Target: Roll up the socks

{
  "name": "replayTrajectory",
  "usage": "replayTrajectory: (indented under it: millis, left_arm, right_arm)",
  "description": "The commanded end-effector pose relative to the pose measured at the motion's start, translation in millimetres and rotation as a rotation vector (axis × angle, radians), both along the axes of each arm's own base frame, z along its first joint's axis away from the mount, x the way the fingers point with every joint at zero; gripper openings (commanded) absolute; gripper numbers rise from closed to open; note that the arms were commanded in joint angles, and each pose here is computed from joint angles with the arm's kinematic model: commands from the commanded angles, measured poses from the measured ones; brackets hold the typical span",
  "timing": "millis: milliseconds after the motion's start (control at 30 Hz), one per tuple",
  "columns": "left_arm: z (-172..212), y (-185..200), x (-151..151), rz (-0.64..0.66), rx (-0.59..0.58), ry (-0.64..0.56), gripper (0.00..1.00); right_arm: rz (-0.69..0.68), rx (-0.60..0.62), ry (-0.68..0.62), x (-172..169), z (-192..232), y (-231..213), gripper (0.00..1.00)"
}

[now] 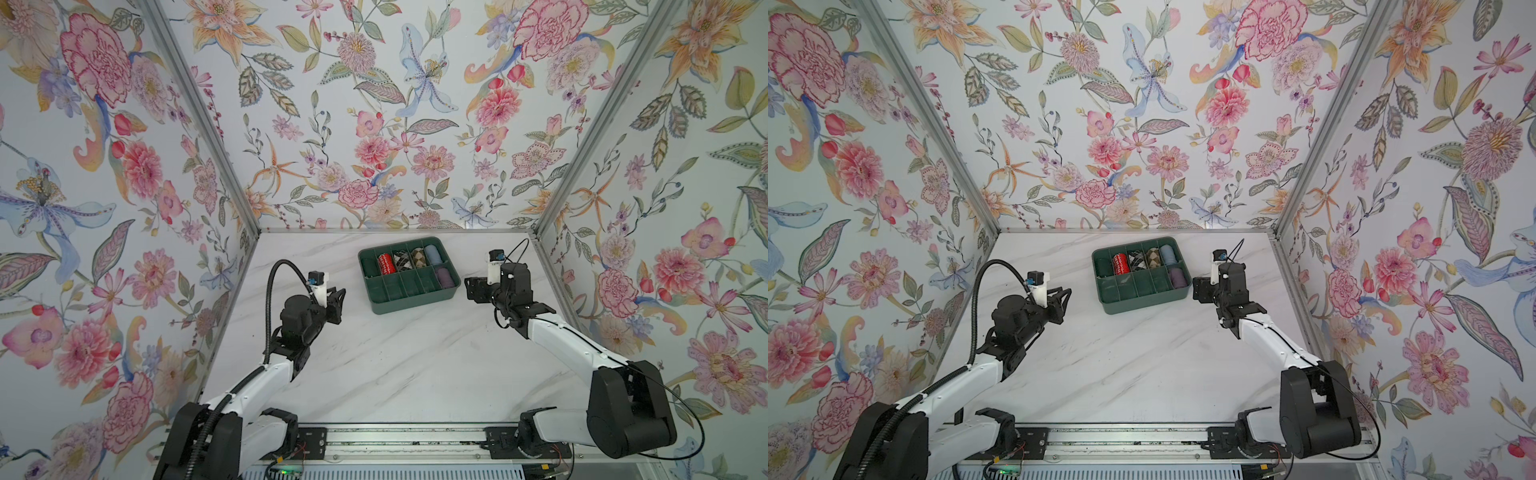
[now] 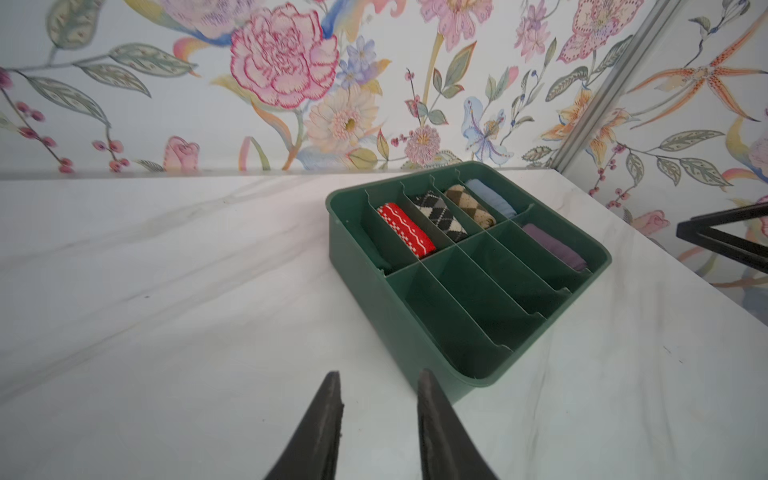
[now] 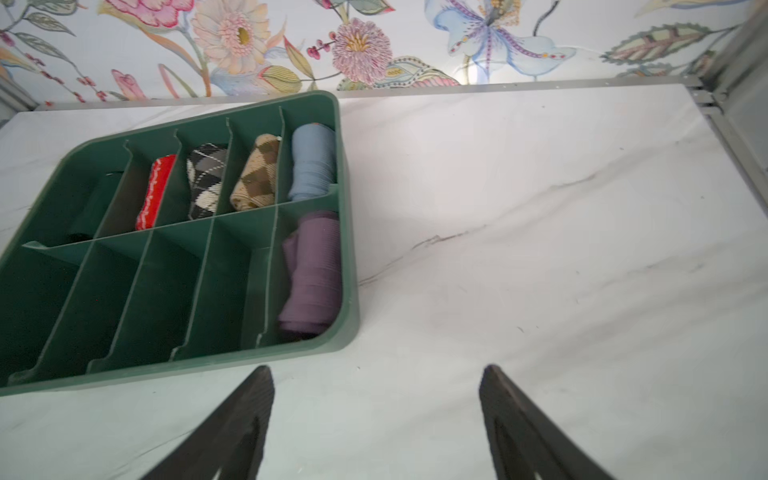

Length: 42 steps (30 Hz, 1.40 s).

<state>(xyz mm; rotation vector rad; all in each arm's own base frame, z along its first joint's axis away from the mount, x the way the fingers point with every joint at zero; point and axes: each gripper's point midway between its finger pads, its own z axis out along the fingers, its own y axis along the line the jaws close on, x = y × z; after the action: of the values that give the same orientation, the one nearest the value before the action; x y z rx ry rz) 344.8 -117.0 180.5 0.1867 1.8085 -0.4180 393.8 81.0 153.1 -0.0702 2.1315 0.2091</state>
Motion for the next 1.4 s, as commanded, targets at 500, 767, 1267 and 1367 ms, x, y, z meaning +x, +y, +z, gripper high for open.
replayTrajectory:
  millis: [500,767,1267,1367]
  left_arm:
    - [9,122,19,0.567,0.354,-0.213,0.99]
    - [-20,126,17,0.567,0.422,-0.266,0.99]
    - [-40,132,14,0.567,0.407,-0.250,0.99]
    - [-40,132,14,0.567,0.406,-0.250,0.99]
  right_arm:
    - [-0.293,0.001,-0.156,-27,-23,-104,0.80]
    - [-0.325,0.011,-0.190,-31,-28,-117,0.81]
    - [-0.274,-0.030,-0.336,-24,-25,-112,0.83]
    - [-0.241,-0.045,-0.375,-26,-24,-106,0.83]
